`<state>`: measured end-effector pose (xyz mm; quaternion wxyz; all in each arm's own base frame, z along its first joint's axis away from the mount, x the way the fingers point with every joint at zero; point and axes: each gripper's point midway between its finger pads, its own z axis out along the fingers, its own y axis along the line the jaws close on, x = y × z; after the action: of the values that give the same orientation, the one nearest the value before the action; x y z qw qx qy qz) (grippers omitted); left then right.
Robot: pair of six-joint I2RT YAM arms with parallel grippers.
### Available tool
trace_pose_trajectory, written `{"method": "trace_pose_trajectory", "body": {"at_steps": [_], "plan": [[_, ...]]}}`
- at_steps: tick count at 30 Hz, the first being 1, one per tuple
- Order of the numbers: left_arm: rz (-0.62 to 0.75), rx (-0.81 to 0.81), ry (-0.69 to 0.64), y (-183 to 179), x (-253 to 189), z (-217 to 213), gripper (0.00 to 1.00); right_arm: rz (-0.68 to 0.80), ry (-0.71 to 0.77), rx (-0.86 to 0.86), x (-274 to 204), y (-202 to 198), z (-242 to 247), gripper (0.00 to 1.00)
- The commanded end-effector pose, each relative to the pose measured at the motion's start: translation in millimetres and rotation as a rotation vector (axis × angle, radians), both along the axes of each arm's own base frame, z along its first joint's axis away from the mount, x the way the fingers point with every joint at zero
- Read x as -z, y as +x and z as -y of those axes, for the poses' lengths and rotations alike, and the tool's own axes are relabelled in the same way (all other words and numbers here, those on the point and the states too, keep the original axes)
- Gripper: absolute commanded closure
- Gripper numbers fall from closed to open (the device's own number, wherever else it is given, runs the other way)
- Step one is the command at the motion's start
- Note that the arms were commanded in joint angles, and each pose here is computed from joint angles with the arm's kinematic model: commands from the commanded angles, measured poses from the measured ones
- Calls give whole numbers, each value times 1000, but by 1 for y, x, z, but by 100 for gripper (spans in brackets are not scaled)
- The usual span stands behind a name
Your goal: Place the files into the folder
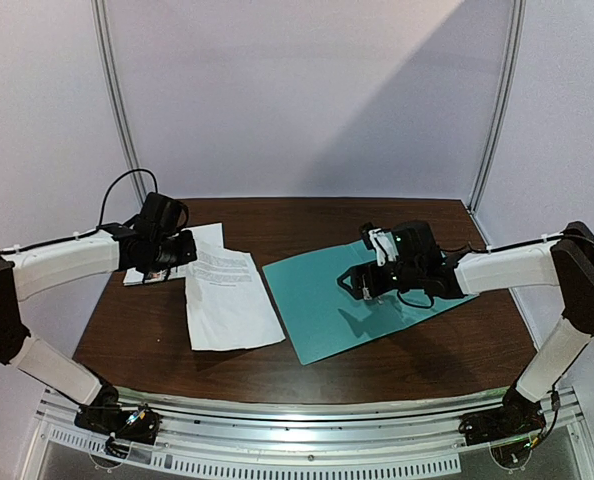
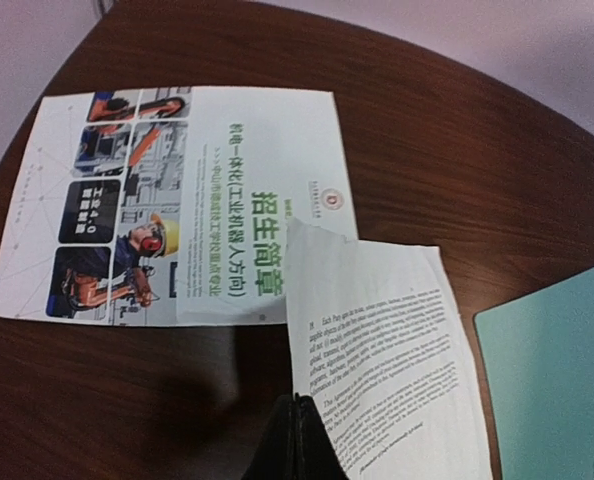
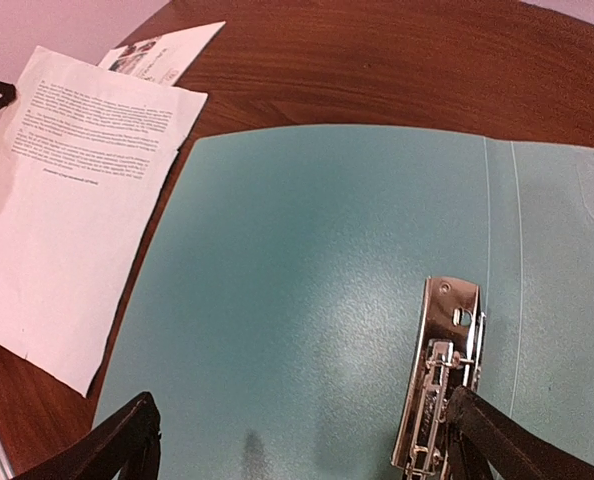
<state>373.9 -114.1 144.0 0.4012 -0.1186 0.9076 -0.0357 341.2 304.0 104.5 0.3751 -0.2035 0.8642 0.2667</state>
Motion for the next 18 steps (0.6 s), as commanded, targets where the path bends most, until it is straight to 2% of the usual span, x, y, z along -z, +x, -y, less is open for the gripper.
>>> {"method": "trace_pose_trajectory", "body": {"at_steps": [1, 11, 18], "plan": [[120, 163, -10, 6, -45, 37, 100, 19, 62, -38, -16, 5, -17, 1], [305, 334, -87, -2, -129, 88, 100, 61, 60, -26, -32, 11, -17, 1], [370, 444, -199, -6, -172, 121, 100, 155, 12, 91, -54, 22, 7, 1]]}}
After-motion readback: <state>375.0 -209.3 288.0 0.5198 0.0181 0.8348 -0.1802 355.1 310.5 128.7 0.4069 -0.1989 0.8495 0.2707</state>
